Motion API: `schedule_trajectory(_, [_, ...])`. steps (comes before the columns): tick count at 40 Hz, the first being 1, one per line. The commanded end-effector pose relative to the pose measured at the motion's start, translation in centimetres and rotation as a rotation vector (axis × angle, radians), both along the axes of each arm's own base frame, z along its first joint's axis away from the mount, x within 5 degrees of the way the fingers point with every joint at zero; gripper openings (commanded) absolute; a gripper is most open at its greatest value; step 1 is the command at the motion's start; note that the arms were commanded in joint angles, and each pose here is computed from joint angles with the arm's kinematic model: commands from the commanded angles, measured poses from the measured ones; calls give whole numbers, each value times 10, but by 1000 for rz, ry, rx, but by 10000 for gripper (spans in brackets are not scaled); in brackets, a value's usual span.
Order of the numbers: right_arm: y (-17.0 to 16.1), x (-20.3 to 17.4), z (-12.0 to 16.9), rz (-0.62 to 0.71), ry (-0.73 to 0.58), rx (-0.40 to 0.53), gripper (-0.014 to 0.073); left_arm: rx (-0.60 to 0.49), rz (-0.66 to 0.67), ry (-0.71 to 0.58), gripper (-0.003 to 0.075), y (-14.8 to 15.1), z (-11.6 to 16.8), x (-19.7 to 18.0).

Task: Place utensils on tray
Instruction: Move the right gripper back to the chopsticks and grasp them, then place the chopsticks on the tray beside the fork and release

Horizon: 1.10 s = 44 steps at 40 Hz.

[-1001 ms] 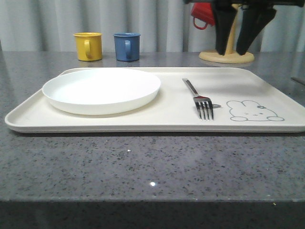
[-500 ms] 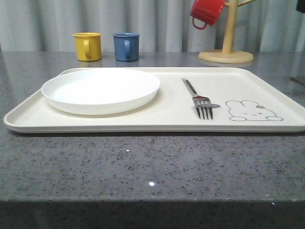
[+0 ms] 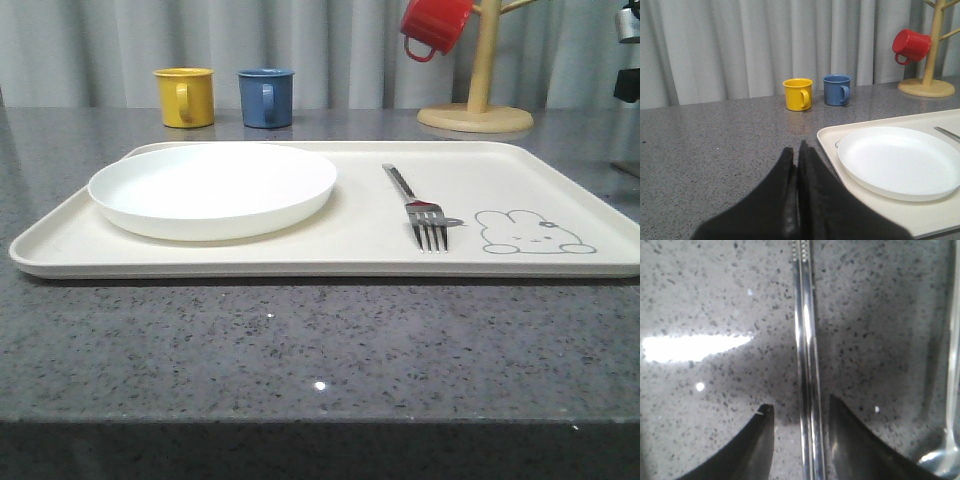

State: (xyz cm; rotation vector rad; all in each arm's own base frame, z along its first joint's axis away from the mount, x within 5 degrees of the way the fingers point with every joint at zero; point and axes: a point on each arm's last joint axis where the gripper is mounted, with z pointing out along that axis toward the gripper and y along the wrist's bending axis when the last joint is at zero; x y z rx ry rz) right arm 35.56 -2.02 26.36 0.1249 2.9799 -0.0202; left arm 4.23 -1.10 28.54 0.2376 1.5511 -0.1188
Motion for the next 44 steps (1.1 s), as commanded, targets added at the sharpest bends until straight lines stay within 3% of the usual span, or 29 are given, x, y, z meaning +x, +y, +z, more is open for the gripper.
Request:
schedule_trajectory(1, [-2,-1,16,5,-64,-6,298,-41,4,-86,-18,1,15,-1])
schedule_trajectory(7, [-2,0,15,5,-62,-5,261,-41,4,-86,-18,1,15,-1])
schedule_trajectory(13, [-2,-1,15,5,-61,-5,66,-41,4,-86,-18,1,15,-1])
schedule_trajectory(17, [-2,-1,15,5,-60,-5,0,-41,4,-86,-18,1,15,-1])
schedule_trajectory(23, [-2,-3,22,5,-84,-8,0,-41,4,-86,-18,1,15,-1])
schedule_trajectory(32, [5,-20,76,-35,-214,0,21,-41,4,-86,-18,1,15,-1])
schedule_trajectory(36, [19,-31,95,-50,-237,21,21,-41,4,-86,-18,1,15,-1])
schedule_trajectory(44, [63,-39,98,-17,-195,61,21,-41,4,-86,-18,1,15,-1])
